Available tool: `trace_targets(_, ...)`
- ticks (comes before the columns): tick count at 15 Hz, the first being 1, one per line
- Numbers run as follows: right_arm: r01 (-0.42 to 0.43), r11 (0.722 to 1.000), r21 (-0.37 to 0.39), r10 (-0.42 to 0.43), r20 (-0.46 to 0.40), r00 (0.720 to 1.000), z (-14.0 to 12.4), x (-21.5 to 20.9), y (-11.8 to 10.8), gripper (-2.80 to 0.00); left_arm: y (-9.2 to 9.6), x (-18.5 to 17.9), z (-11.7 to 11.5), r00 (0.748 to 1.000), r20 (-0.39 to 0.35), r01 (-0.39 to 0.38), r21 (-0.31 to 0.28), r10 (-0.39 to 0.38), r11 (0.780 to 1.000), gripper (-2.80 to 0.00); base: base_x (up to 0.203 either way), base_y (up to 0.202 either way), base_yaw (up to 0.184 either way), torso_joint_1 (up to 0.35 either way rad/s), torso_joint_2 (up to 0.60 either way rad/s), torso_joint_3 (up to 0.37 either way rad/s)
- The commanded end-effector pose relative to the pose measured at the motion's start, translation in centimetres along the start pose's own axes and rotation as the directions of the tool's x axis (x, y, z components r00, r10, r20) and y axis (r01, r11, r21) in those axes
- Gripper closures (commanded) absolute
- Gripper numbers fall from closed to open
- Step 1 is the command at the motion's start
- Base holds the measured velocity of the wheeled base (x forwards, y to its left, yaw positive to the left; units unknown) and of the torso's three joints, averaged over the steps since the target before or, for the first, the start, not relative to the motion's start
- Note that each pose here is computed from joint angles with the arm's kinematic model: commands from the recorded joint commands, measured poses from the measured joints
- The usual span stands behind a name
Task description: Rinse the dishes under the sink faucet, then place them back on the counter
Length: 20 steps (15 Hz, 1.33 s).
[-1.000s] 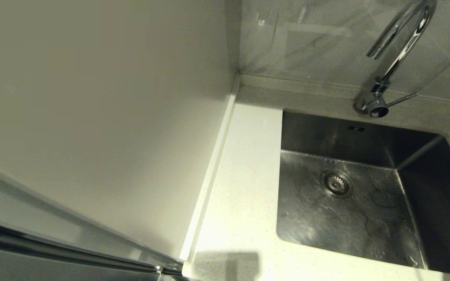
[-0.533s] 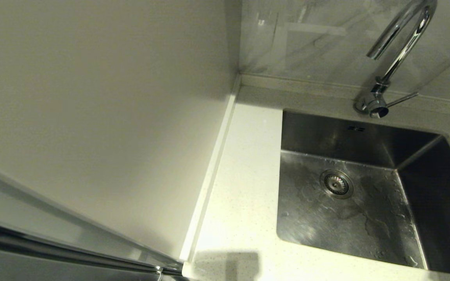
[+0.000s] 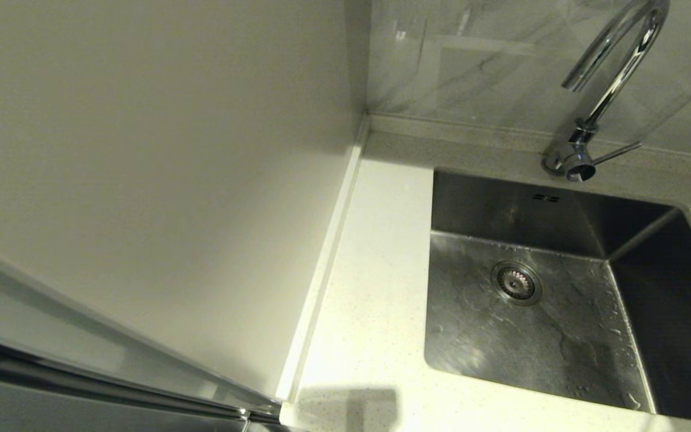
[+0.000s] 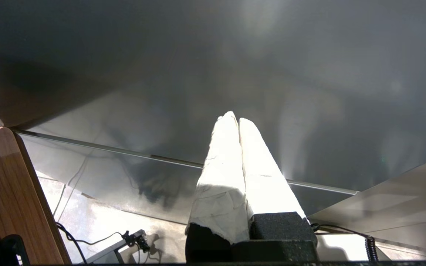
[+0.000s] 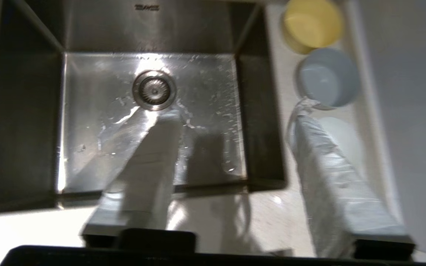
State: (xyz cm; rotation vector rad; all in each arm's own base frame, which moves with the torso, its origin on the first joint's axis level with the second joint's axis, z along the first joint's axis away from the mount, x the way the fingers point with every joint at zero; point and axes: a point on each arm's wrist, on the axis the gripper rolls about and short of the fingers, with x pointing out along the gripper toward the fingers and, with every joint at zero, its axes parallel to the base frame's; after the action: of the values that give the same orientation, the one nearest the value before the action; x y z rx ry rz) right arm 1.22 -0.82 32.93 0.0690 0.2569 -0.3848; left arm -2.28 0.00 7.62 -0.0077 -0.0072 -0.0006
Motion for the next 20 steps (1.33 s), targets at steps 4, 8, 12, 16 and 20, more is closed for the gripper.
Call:
trace_targets(4,0.009,0.997,-0.077,0.002,0.143,0.990,-9.8,-6.7,-4.2,0.00,0.0,0.0,-0.1,1.000,-0.003,0.000,0.000,0.000,1.000,0.00,0.000,0.000,0.000,0.000,0.00,0.000)
trace_targets(8,0.013,0.995,-0.095,-0.002,0.123,0.992,-15.1,-6.3,-4.7,0.00,0.0,0.0,-0.1,1.000,-0.003,0.000,0.000,0.000,1.000,0.00,0.000,0.000,0.000,0.000,0.00,0.000)
trace_targets(12,-0.007,0.998,-0.069,0.016,0.123,0.992,-20.0,-5.5,-4.7,0.00,0.0,0.0,-0.1,1.000,-0.002,-0.001,0.000,0.001,1.000,0.00,0.000,0.000,0.000,0.000,0.00,0.000)
trace_targets(16,-0.071,0.997,-0.015,0.072,0.097,0.993,-22.1,-1.8,-3.4,0.00,0.0,0.0,-0.1,1.000,-0.003,-0.001,0.000,0.001,1.000,0.00,0.000,0.000,0.000,0.000,0.00,0.000)
trace_targets(20,-0.178,0.979,-0.103,0.199,0.255,0.946,-24.2,2.4,-1.7,0.00,0.0,0.0,-0.1,1.000,-0.003,-0.001,0.000,0.001,1.000,0.00,0.000,0.000,0.000,0.000,0.00,0.000)
